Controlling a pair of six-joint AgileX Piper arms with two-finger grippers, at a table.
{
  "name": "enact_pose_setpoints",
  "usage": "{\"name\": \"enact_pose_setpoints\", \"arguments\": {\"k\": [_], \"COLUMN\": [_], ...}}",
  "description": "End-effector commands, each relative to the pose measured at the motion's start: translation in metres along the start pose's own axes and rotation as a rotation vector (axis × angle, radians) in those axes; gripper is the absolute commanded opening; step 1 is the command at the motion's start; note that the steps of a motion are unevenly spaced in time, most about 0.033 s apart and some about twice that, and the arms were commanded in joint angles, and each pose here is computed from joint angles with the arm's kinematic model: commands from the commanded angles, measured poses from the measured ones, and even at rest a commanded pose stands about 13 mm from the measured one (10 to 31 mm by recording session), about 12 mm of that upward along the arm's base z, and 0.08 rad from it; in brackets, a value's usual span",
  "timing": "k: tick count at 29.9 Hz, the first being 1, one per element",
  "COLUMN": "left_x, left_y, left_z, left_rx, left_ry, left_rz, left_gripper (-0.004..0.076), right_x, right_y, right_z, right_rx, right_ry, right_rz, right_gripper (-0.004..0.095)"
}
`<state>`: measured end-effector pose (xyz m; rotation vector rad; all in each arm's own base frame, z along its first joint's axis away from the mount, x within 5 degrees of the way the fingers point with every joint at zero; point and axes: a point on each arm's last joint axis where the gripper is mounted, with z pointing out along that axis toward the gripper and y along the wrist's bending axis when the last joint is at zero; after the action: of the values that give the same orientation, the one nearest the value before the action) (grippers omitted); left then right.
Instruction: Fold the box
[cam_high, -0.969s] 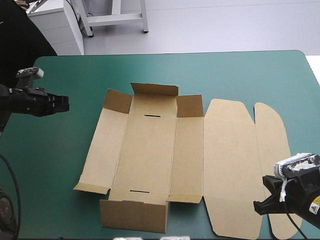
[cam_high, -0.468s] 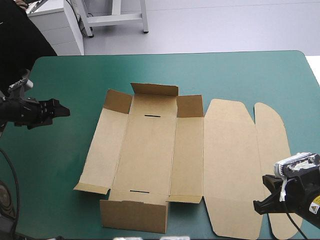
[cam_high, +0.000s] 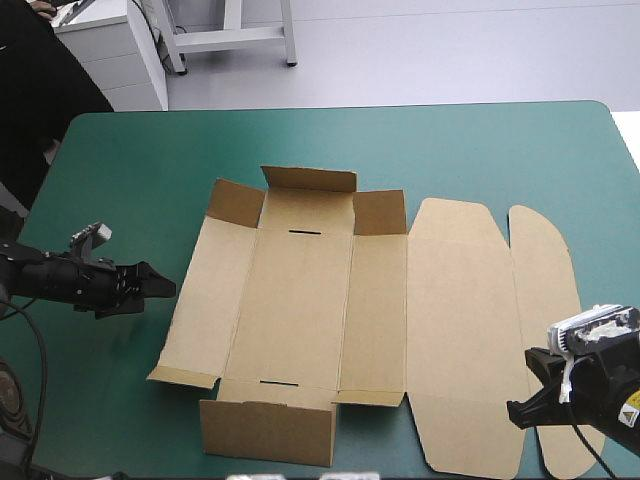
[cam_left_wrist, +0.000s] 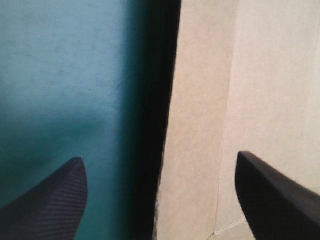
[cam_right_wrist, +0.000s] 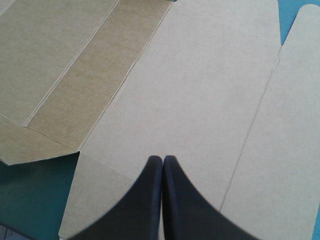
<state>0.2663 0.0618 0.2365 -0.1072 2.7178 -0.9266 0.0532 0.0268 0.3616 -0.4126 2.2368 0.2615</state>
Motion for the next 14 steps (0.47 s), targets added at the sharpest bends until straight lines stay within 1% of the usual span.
{"name": "enact_pose_setpoints", "arguments": {"k": [1,7,14], "left_x": [0.008,0.014,0.020], "left_y": [-0.017,-0.017,-0.041], "left_z": [-0.002,0.007,0.038], "left_rx": [0.128,0.133,0.111], "left_ry": [-0.006,0.021,0.187], "left_rz": [0.034,0.030,0.156], "left_gripper": [0.0578,0.0578,0.0578], "right_x": [-0.011,-0.011,-0.011], "right_y": [0.000,0.000,0.001], "right_z": [-0.004,-0.004,-0.004], "right_rx": [0.008,0.006,-0.006], "right_ry": [-0.079,-0.079,-0.081], "right_rz": [-0.009,-0.006,0.000], "right_gripper": [-0.0014,-0.0014,-0.0014]}}
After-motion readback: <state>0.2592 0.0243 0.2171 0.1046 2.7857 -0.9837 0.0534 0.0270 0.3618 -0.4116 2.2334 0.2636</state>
